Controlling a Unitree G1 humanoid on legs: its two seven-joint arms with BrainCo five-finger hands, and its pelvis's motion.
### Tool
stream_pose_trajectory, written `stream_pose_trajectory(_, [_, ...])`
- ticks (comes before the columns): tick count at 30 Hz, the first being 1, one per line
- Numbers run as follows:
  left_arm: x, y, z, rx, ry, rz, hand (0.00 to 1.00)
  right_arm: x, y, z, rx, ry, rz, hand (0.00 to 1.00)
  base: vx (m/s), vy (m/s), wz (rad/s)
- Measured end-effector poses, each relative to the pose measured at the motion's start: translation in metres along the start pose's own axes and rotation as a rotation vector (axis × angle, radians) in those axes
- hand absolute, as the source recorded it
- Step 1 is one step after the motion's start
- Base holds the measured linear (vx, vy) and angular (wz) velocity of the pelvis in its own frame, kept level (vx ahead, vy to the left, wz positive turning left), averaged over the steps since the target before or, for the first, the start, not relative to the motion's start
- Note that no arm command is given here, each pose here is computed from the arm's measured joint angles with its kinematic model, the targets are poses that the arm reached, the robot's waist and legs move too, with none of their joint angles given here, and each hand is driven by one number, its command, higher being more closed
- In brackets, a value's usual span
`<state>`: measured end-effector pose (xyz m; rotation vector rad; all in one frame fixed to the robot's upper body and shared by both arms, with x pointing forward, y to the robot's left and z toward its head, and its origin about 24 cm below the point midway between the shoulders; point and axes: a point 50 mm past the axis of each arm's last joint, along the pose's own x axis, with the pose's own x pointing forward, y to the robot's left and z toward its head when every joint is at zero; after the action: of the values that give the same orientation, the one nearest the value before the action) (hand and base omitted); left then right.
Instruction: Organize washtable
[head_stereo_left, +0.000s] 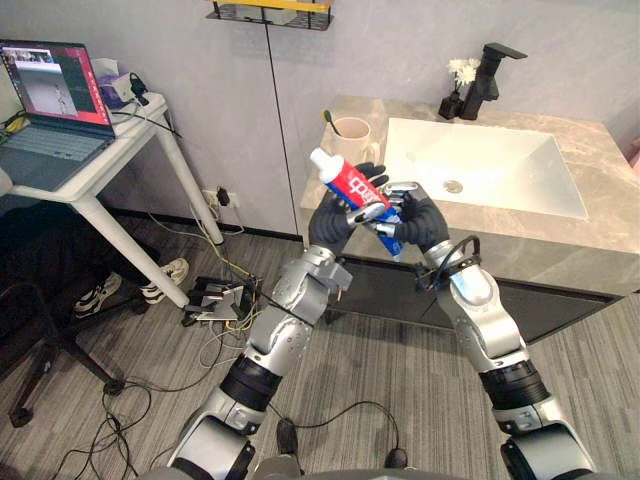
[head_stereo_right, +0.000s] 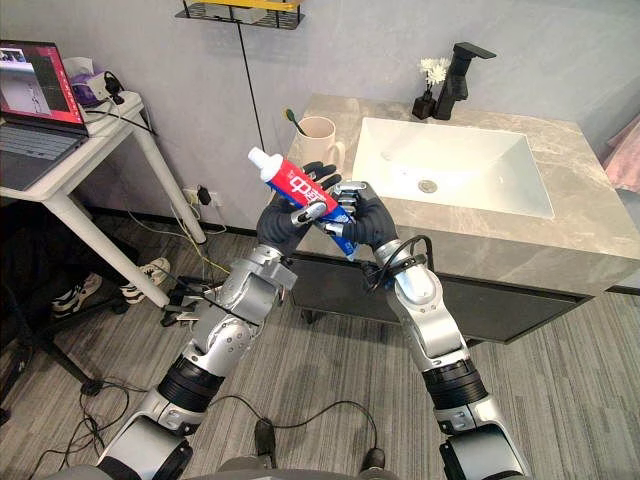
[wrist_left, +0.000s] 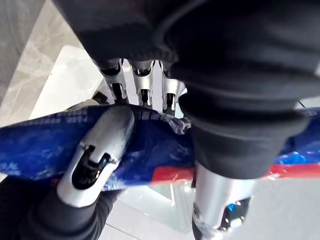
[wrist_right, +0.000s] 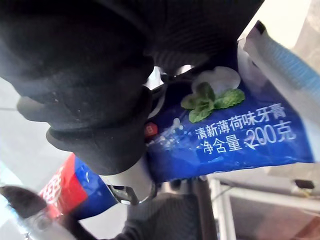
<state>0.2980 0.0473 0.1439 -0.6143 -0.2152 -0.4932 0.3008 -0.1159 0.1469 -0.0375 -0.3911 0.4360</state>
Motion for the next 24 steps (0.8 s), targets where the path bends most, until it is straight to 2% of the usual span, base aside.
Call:
stream_pose_trajectory(12, [0.000, 0.007, 0.003, 0.021, -0.011, 0.043, 1.00, -0.003, 0.010, -0.007, 0.039, 0.013, 0.000, 1.00, 0.00, 0.000, 0.00])
stream_pose_trajectory(13, [0.000, 0.007, 0.003, 0.028, -0.012, 0.043, 1.00, -0.004, 0.010, -0.008, 0.042, 0.014, -0.001, 0.00, 0.00, 0.000, 0.00])
stream_pose_trajectory(19, [0.001, 0.014, 0.014, 0.036, -0.054, 0.066, 1.00, -0.018, 0.010, -0.021, 0.139, 0.063, -0.021, 0.00, 0.00, 0.000, -0.01])
stream_pose_trajectory(24, [0.014, 0.023, 0.052, 0.089, -0.174, 0.079, 1.00, -0.040, 0.010, -0.040, 0.314, 0.136, -0.062, 0.00, 0.00, 0.000, -0.07])
